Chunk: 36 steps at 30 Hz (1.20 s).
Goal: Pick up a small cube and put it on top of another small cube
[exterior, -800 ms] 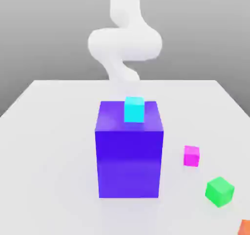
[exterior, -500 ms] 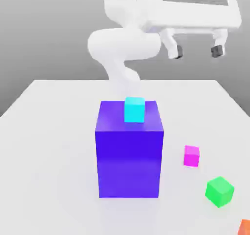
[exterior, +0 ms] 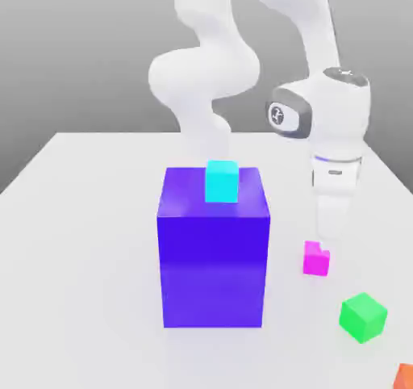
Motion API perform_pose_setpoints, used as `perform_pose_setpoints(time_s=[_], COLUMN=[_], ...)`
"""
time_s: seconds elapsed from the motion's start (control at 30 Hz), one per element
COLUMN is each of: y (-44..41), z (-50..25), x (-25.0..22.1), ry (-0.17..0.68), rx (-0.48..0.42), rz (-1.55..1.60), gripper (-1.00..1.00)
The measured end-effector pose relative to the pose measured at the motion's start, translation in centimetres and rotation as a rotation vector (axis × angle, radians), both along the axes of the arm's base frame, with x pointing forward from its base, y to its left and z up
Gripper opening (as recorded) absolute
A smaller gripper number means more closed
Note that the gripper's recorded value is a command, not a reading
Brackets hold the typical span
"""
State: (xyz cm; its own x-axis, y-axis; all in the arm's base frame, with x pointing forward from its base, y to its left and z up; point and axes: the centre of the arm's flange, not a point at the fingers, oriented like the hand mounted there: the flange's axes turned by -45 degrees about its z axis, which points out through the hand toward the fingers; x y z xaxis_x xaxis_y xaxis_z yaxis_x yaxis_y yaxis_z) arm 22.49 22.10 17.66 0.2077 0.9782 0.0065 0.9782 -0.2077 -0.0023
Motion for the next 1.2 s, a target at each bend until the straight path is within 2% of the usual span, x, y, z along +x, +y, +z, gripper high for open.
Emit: perform_pose_setpoints(time_s=[0.2, 0.23, 0.47, 0.77, 1.2], y=[-0.2, -0.2, -0.2, -0.2, 3.4], z=[-4.5, -5.0, -4.9, 1.1, 6.0], x=[-0.2, -0.3, -0.3, 0.0, 14.8], ry=[0.002, 0.001, 0.001, 0.001, 0.0], rx=[-0.003, -0.005, -0.005, -0.006, -0.007], rz=[0.002, 0.001, 0.002, 0.001, -0.025], gripper=[0.0, -1.0, -1.0, -1.0, -1.0])
